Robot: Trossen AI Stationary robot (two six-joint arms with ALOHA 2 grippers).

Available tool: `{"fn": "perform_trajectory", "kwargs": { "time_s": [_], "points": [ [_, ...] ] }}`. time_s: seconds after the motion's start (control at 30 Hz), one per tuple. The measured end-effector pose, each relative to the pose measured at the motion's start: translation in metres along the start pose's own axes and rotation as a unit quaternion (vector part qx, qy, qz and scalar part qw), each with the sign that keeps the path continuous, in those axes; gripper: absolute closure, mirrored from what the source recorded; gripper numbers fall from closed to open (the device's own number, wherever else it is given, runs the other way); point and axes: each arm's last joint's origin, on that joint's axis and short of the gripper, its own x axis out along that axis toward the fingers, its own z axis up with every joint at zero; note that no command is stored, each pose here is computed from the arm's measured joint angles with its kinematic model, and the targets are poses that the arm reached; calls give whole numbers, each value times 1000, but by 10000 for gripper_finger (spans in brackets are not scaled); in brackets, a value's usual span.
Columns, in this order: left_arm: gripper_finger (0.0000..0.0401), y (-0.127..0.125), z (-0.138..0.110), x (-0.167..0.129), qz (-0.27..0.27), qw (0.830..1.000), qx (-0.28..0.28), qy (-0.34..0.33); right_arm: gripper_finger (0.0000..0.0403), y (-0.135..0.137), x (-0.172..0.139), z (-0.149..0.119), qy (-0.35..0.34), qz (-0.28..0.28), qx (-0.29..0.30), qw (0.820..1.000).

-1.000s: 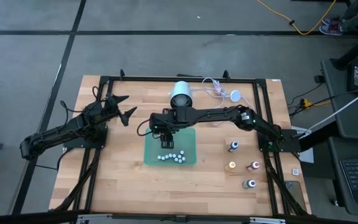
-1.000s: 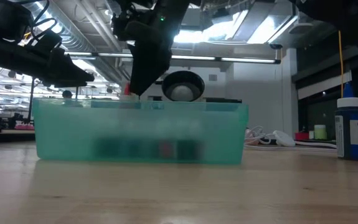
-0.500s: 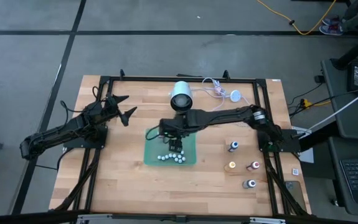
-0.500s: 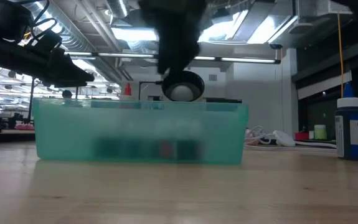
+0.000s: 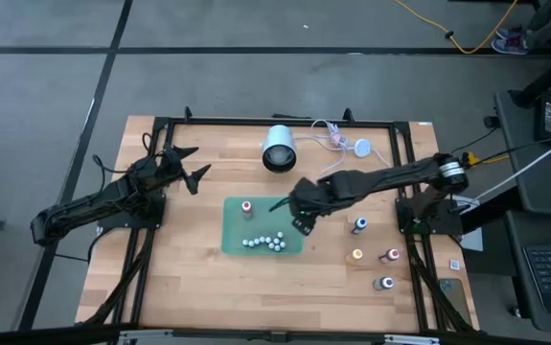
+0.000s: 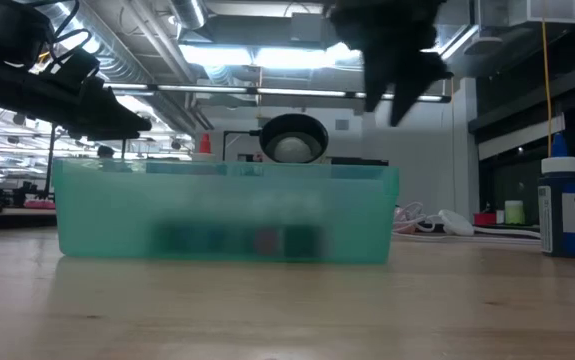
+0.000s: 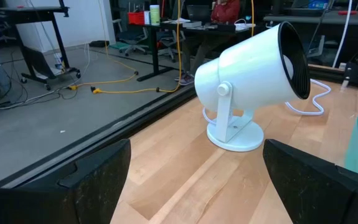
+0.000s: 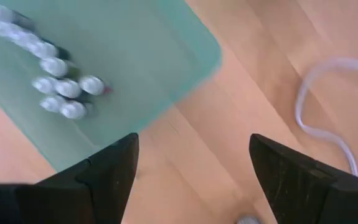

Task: Pick & Place food coloring
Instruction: Put the large blue food coloring bottle into the bin

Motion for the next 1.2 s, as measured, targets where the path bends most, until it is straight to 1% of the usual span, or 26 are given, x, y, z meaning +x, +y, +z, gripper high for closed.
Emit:
{"fn": "perform_trajectory", "kwargs": {
  "time_s": [0.3,0.47,0.67,0.9,1.07,1.2],
  "points": [
    [40,0,0,0,0,1000,0,0,99,-36,-3,-35,33,-21,95,995],
    [40,0,0,0,0,1000,0,0,98,-56,-1,-48,43,-32,150,987],
    [40,0,0,0,0,1000,0,0,98,-74,1,-62,56,-42,194,979],
    [40,0,0,0,0,1000,0,0,98,-87,10,-77,85,-51,225,969],
    [40,0,0,0,0,1000,0,0,98,-93,13,-86,104,-50,248,962],
    [40,0,0,0,0,1000,0,0,98,-95,16,-91,118,-40,254,959]
  ]
}}
